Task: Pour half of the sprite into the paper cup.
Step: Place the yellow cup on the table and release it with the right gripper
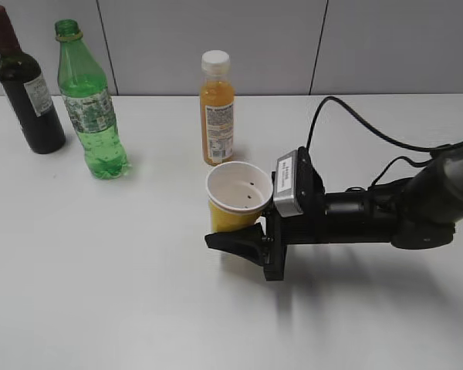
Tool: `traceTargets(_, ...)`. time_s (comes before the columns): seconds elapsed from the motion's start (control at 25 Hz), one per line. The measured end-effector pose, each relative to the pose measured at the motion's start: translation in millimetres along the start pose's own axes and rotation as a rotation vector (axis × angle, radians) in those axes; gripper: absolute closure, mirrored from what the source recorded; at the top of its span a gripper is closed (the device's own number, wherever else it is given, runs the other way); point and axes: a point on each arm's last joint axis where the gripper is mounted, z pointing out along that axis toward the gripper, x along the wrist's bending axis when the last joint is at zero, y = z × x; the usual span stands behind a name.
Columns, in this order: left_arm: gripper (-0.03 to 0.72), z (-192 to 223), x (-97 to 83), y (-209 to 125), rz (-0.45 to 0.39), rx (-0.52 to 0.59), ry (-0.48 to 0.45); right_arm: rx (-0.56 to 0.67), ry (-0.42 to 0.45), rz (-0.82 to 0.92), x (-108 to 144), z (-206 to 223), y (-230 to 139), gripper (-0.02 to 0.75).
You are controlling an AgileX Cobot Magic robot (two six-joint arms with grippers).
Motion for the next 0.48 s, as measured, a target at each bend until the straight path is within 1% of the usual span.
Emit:
traceTargets(0.16, 0.099, 0, 0.0, 0, 0.0, 0.0, 0.0, 0.004, 0.03, -0.001, -5, 13, -11, 0.291)
traceTargets(0.36, 0.099, 0, 0.0, 0, 0.0, 0.0, 0.0, 0.049, 0.022, 0.003, -14, 20, -20, 0.291)
traceTargets(0.48, 0.099, 0, 0.0, 0, 0.0, 0.0, 0.0, 0.066, 0.025, 0.003, -15, 20, -24, 0.291)
